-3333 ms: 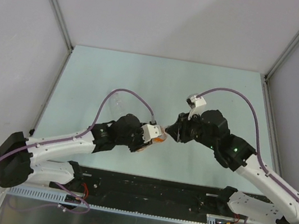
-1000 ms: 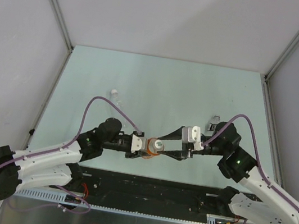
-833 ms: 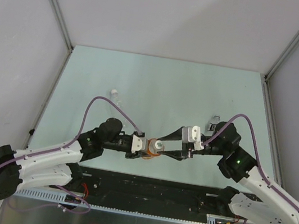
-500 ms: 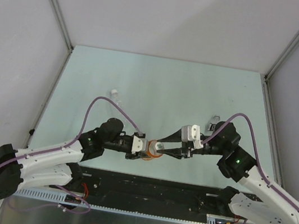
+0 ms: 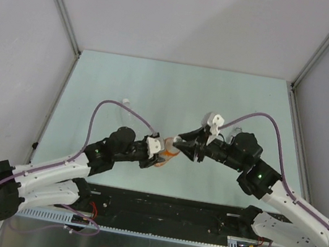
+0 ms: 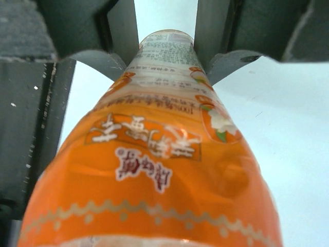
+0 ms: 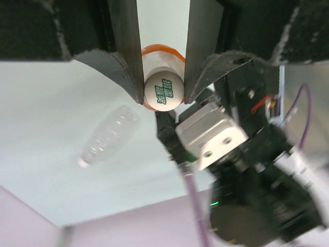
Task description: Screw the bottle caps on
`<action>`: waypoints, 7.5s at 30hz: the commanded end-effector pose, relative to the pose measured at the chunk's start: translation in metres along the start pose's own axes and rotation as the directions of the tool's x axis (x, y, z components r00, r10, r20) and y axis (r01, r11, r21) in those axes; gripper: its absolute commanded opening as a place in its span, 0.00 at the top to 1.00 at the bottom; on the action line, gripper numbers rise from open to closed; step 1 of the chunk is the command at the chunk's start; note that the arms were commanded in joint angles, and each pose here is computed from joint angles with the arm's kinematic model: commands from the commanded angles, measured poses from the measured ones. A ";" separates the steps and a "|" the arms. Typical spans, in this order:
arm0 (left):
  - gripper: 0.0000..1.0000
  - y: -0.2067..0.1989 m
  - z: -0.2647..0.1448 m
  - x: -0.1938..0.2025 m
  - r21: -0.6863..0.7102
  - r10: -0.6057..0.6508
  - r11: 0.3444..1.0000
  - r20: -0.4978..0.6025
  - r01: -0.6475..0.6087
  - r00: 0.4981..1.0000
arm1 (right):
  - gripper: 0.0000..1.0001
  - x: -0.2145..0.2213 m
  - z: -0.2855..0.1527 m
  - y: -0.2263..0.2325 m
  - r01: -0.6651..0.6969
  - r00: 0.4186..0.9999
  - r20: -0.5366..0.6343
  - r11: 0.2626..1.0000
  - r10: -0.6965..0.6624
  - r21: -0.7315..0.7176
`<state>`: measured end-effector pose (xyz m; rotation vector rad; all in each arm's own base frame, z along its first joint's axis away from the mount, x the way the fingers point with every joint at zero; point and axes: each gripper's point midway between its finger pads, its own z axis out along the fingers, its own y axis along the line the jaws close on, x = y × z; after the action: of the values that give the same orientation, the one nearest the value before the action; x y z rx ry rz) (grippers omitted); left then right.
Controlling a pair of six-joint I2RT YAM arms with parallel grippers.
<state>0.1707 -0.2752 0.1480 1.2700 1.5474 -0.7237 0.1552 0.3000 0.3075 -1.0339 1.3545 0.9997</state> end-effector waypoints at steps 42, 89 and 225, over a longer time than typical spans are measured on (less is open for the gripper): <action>1.00 0.053 0.043 -0.040 -0.235 -0.200 0.946 0.121 0.224 0.972 | 0.10 -0.001 -0.005 -0.091 -0.340 0.940 0.178 0.787 0.290 0.515; 0.99 -0.062 -0.013 -0.038 0.489 0.047 0.853 0.273 -0.181 0.961 | 0.36 -0.036 -0.023 0.075 0.229 0.968 0.190 0.886 -0.164 -0.403; 1.00 -0.052 -0.027 -0.049 0.272 0.043 0.951 0.363 -0.150 0.931 | 0.65 -0.046 -0.022 0.075 0.182 0.978 0.169 0.907 -0.126 -0.380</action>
<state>0.1051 -0.2826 0.1760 1.3593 1.1575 -1.1212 0.0780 0.3002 0.3424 -1.3345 0.9916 1.2463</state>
